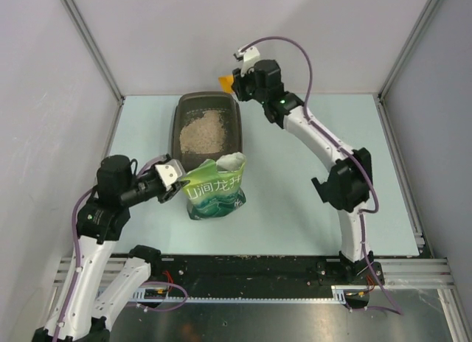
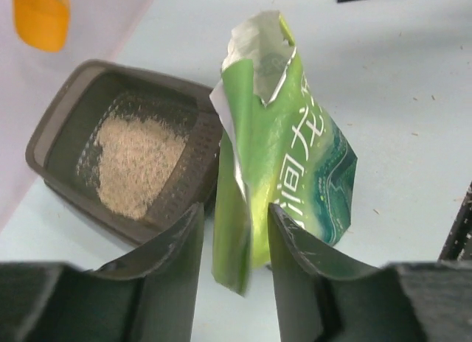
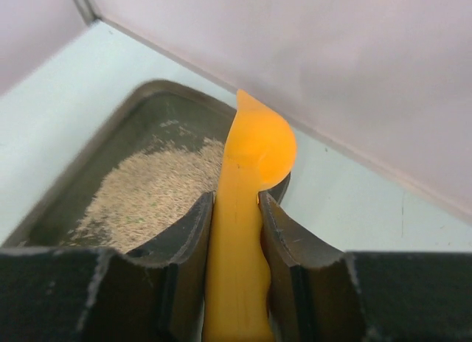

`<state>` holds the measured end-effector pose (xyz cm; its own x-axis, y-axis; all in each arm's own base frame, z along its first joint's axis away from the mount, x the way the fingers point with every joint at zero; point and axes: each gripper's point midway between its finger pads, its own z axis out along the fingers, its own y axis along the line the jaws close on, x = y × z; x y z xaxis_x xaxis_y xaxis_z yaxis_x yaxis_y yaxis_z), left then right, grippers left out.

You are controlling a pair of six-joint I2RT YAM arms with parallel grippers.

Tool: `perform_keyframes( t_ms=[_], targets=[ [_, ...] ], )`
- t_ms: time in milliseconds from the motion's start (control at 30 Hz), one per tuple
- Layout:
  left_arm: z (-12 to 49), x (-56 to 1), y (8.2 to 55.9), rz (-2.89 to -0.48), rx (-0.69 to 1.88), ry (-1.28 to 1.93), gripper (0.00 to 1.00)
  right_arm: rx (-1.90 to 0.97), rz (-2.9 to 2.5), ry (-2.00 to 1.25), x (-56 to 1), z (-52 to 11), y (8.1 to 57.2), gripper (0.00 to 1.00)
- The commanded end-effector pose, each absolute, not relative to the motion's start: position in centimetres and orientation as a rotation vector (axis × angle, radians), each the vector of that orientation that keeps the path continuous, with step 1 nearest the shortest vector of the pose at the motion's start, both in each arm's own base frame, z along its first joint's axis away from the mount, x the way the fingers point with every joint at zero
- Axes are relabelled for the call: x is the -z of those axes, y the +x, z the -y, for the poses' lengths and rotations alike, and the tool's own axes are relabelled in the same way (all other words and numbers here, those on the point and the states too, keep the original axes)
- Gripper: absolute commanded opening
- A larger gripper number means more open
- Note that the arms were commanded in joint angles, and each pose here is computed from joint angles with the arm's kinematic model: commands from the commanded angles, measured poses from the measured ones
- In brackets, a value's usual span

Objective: Fill the litter box with clean litter

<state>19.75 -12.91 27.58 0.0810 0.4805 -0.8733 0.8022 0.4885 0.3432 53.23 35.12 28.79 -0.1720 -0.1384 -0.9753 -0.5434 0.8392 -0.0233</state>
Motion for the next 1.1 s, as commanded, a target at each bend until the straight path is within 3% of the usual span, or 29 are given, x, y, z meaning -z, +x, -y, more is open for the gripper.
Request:
perform_keyframes(
  t_ms=[0, 100, 267, 367, 400, 633, 1067],
  targets=[
    [14.3, -29.4, 20.4, -1.502, 0.422, 1.150, 0.53, -0.527, -1.520, -0.551, -42.1, -31.6, 48.6, 0.00],
    [14.9, -29.3, 21.7, -1.540, 0.466, 1.147, 0.61, -0.688, -1.549, -0.665, -44.0, -29.9, 44.4, 0.00],
    [16.4, -29.5, 22.8, -1.549, 0.580, 1.181, 0.60, -0.993, -1.692, -0.851, -43.2, -27.8, 37.3, 0.00],
    [17.4, -29.5, 22.7, -1.541, 0.662, 1.202, 0.50, -1.074, -1.795, -0.964, -41.5, -27.1, 33.6, 0.00],
    [17.6, -29.5, 22.6, -1.541, 0.682, 1.203, 0.40, -1.085, -1.818, -0.991, -40.9, -27.0, 32.8, 0.00],
    [18.3, -29.6, 21.1, -1.527, 0.752, 1.208, 0.00, -1.147, -1.846, -1.194, -38.6, -25.5, 27.9, 0.00],
    [17.9, -31.0, 20.5, -1.489, 0.696, 1.194, 0.00, -0.871, -1.820, -1.445, -35.3, -27.6, 26.0, 0.00]
  ],
)
